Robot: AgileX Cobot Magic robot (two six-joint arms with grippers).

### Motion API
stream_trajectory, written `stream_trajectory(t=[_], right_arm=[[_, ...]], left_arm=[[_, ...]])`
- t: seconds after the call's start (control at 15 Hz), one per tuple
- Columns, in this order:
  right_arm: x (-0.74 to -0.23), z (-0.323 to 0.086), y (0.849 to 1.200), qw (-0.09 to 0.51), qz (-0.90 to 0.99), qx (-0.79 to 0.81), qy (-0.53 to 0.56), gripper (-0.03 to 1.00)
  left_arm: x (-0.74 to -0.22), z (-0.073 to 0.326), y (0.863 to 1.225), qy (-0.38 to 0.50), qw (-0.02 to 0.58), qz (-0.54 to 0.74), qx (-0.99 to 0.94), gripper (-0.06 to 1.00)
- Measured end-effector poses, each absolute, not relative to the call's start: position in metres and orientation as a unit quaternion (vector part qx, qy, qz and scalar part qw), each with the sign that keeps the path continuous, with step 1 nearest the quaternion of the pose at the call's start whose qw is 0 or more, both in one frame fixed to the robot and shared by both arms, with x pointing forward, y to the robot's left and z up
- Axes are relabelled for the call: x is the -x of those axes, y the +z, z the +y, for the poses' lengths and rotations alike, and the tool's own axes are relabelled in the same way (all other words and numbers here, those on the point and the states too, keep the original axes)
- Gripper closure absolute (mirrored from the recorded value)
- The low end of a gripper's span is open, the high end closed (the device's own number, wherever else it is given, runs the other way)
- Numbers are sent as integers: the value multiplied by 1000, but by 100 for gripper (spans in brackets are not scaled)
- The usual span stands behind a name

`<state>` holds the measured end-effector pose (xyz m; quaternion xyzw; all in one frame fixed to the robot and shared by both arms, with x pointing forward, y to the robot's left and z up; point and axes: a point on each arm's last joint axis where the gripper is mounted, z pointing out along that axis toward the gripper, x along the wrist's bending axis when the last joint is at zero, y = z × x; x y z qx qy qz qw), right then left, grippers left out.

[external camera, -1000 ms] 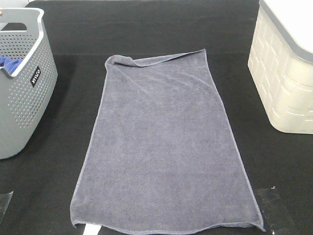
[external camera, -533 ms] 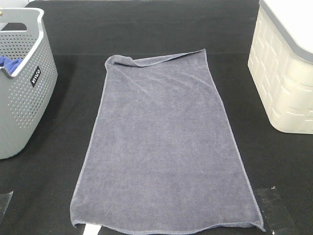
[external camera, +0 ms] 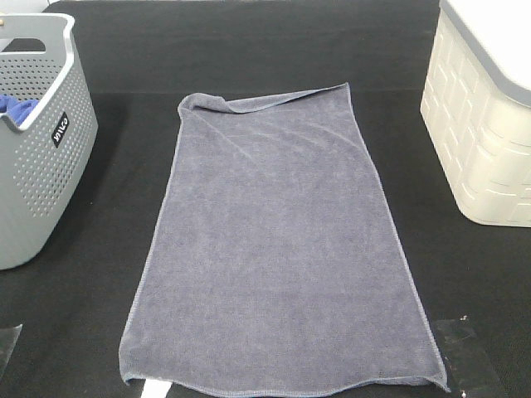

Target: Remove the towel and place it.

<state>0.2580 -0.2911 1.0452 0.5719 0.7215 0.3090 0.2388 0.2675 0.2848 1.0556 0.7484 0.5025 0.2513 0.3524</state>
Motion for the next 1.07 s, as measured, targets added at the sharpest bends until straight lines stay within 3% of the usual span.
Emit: stream_trajectory(t=[0.53,1.07], right_arm=[[-259,-292,1045,248,697,-602,302,46],[-229,-293,1046,334,627,-611,350,46]], left_arm=[[-260,290,1057,292,353,541,-705,32],[-231,292,1058,360,398,522,-663,32]])
